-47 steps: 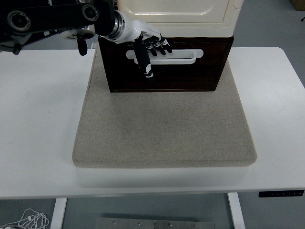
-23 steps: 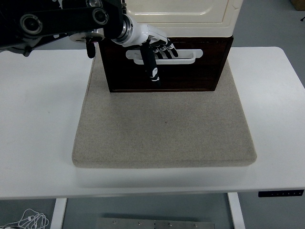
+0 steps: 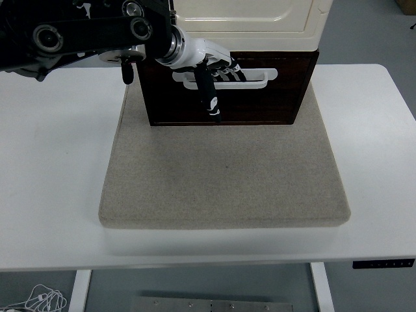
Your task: Open the drawer under the combination cabinet
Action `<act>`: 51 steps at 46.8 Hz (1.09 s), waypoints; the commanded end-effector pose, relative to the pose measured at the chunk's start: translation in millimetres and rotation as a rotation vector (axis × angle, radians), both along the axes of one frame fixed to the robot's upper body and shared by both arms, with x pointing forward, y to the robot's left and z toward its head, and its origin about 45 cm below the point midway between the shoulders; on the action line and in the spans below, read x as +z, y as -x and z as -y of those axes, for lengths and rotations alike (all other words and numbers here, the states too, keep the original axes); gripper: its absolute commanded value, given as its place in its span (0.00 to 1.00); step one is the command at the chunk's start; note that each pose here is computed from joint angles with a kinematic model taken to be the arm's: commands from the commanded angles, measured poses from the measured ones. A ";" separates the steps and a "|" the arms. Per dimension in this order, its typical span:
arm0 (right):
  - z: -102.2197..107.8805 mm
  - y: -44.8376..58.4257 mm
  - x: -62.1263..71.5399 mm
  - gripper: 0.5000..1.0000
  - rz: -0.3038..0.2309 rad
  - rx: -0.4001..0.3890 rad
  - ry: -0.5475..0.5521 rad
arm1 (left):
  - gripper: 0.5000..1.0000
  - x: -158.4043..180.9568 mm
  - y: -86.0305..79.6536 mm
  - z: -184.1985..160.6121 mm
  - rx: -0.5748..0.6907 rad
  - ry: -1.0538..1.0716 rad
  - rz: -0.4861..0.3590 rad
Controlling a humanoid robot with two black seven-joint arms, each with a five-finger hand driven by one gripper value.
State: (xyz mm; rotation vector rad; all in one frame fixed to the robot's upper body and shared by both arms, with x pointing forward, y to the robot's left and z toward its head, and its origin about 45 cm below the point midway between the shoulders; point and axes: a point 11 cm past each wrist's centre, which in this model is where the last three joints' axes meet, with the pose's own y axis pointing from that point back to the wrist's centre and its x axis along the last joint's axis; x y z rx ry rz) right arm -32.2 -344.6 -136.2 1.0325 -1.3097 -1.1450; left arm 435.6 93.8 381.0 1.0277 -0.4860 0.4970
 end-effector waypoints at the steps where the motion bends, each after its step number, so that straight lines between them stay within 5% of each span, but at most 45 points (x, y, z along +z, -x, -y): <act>1: 0.1 0.0 0.0 0.85 0.000 0.000 0.000 | 1.00 0.2 2.2 1.2 -0.019 -0.009 -0.012; 51: 0.1 0.0 0.0 0.85 0.000 0.000 0.000 | 1.00 17.0 23.1 12.3 -0.210 -0.026 -0.133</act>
